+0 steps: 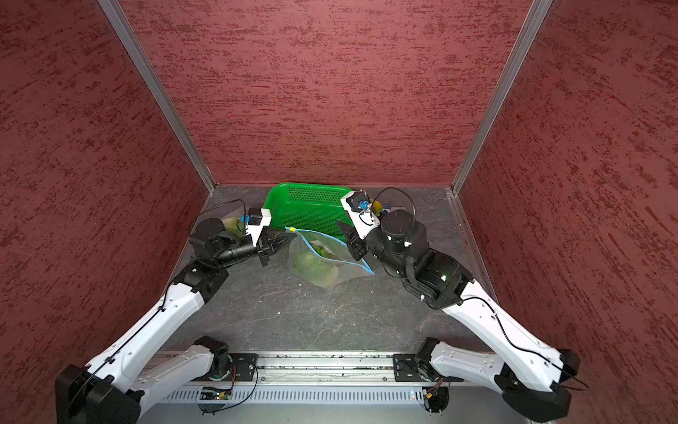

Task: Put the chinese cabbages into a zipper bag and zip it
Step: Zip the zipper on the zipper food storage bag.

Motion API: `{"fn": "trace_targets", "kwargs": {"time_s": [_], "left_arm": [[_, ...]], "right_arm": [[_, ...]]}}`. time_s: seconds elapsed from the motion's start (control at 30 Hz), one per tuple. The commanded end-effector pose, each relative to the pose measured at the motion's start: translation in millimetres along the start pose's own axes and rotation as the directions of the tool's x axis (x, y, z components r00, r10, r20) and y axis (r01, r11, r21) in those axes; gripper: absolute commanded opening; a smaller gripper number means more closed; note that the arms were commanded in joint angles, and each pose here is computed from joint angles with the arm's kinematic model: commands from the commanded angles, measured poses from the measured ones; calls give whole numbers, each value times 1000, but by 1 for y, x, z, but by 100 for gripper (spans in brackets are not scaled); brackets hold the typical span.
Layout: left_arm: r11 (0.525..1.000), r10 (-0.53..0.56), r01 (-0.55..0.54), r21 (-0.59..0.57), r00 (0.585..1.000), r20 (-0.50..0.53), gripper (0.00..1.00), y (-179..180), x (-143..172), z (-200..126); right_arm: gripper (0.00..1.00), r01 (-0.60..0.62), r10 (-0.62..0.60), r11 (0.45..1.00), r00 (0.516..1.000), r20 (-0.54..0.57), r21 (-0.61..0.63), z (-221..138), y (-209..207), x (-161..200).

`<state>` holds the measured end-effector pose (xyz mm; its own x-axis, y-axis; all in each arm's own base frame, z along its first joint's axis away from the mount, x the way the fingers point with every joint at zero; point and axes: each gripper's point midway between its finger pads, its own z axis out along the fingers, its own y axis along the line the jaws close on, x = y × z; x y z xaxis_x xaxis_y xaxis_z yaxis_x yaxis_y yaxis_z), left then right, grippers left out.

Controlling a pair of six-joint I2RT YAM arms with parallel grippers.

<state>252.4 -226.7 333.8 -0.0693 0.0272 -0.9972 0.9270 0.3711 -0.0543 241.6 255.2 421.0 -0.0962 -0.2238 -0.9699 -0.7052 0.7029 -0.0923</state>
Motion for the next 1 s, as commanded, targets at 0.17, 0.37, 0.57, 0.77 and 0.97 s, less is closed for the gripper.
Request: {"fn": "trace_targets", "kwargs": {"time_s": [0.17, 0.37, 0.57, 0.77, 0.97], "left_arm": [[999, 27, -29, -25, 998, -65, 0, -5, -8, 0], [999, 25, -27, -25, 997, -75, 0, -6, -12, 2], [999, 28, -30, -32, 997, -73, 0, -4, -11, 5], [999, 32, -35, -39, 997, -71, 0, -4, -8, 5], [998, 30, -34, -49, 995, -94, 0, -7, -8, 1]], "right_arm": [[35, 51, -77, 965, 992, -95, -256, 46, 49, -1], [35, 61, -89, 944, 993, -72, -324, 50, 64, -7], [36, 80, -113, 927, 991, -71, -366, 62, 73, -8], [36, 90, -133, 910, 988, -80, -405, 73, 80, -6], [34, 92, -133, 908, 989, -72, -409, 75, 81, -6]]}}
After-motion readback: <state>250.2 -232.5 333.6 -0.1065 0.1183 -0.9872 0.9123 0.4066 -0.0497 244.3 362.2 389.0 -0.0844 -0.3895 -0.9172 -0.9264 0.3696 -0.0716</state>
